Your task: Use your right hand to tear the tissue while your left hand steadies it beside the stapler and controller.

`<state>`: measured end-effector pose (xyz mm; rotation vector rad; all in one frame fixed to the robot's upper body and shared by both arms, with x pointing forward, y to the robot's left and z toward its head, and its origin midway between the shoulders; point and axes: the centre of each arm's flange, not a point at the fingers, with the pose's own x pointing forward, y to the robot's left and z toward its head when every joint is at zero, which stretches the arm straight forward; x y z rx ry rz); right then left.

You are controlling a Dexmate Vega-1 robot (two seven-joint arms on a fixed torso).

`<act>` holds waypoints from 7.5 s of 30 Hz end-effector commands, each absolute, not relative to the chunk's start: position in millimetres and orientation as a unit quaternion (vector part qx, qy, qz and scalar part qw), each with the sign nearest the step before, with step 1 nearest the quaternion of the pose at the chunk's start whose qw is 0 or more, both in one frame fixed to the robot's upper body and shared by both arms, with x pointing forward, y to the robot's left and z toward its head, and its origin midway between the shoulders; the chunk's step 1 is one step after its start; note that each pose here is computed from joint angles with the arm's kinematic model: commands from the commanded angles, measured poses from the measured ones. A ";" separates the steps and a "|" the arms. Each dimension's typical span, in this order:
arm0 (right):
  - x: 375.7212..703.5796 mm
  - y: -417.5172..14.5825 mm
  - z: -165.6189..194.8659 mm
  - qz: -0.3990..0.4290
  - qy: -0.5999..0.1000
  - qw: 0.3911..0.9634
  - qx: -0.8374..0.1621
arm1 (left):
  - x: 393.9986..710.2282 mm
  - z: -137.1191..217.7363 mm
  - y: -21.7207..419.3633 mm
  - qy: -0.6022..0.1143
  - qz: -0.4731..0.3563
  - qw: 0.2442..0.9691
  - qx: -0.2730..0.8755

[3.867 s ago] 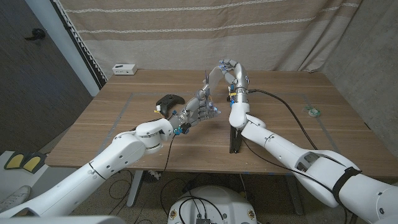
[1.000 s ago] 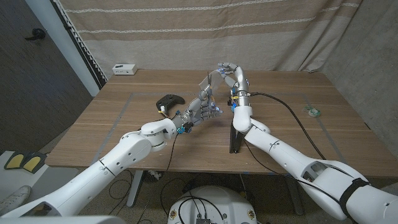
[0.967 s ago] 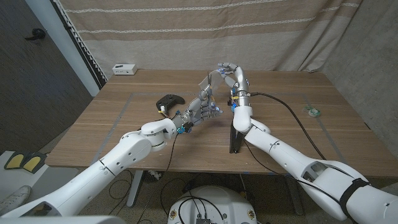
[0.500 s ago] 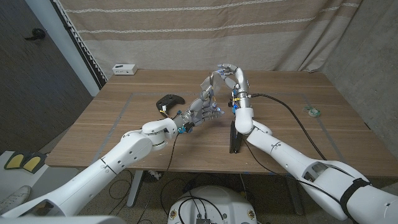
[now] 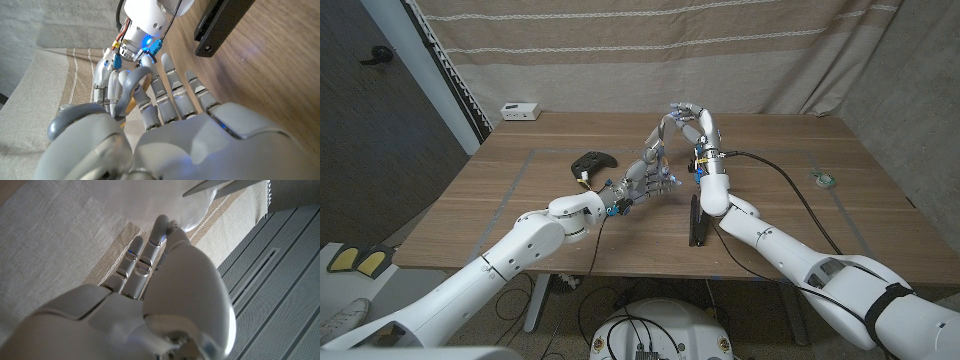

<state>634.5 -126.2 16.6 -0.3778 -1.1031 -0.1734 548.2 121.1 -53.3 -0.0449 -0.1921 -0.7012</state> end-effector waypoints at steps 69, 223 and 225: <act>639.0 -151.9 0.9 -0.036 -0.563 0.800 -0.204 | 547.1 -55.8 121.9 -0.090 -0.352 0.931 -0.022; 652.3 -160.8 -0.5 -0.081 -0.499 0.847 -0.164 | 554.4 -68.4 175.3 -0.129 -0.358 0.925 -0.004; 651.9 -161.4 -1.3 -0.082 -0.498 0.847 -0.166 | 555.2 -69.8 175.3 -0.129 -0.358 0.925 -0.005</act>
